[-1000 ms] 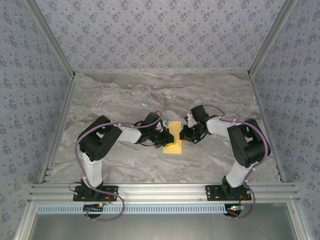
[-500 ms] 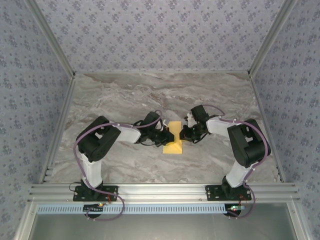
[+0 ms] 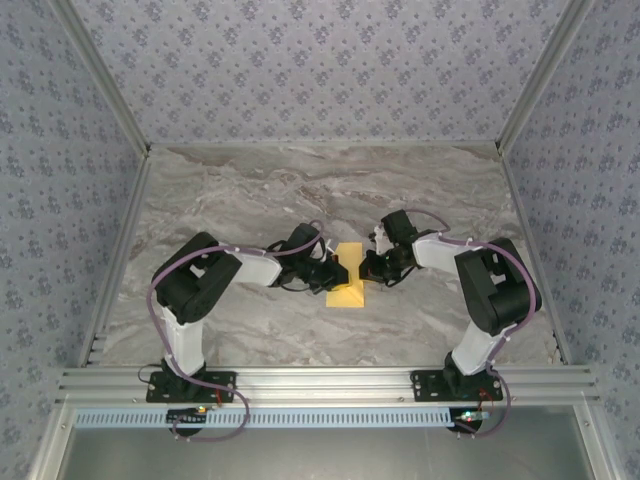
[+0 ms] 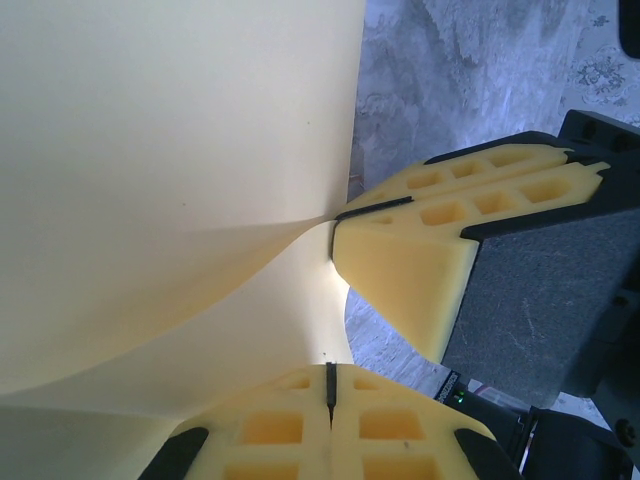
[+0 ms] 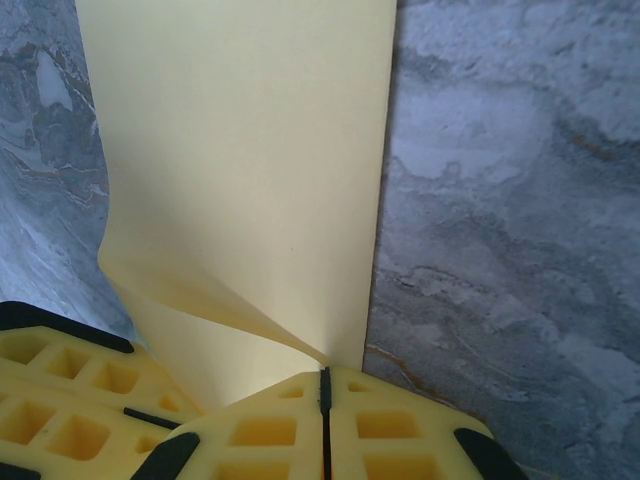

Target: Fold a paper plane with a square sheet of paper (pick it up from the middle)

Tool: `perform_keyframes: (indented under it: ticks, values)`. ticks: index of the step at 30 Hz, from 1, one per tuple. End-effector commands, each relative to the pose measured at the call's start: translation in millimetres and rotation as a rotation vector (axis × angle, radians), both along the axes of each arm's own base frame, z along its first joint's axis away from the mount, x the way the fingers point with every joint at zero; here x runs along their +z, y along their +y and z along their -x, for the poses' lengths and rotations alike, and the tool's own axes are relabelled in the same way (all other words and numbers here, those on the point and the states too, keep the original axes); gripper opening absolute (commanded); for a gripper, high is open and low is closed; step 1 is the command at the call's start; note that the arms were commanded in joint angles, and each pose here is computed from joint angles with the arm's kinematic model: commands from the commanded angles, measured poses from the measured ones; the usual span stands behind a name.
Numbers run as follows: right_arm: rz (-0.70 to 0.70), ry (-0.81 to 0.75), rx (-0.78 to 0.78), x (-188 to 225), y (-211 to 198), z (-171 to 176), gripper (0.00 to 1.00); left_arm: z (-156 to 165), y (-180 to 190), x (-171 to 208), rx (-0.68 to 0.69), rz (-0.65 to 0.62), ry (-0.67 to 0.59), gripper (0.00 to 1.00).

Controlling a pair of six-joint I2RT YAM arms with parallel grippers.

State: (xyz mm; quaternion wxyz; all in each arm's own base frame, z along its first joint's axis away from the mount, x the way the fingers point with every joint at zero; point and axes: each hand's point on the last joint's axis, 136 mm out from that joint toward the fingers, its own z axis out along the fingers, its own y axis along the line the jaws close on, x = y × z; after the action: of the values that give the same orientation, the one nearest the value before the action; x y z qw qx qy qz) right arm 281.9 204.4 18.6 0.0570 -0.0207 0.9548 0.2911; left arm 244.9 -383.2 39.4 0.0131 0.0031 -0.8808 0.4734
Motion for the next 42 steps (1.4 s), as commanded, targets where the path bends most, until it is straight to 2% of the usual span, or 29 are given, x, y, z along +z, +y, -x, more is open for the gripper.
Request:
perform_keyframes:
  ticks: [1, 29, 42]
  values:
    - [0.025, -0.050, 0.003, 9.9, -3.6, -5.3, 0.07, -2.7, -5.3, 13.0, -0.015, 0.022, -0.046, 0.02]
    - [0.022, -0.008, 0.031, -2.8, 2.2, 0.5, 0.08, -4.5, -7.6, 20.5, -0.016, 0.045, -0.073, 0.02]
    - [0.047, -0.001, 0.024, -7.7, -1.2, 0.0, 0.08, -1.6, -0.2, -1.7, -0.003, -0.028, -0.025, 0.01]
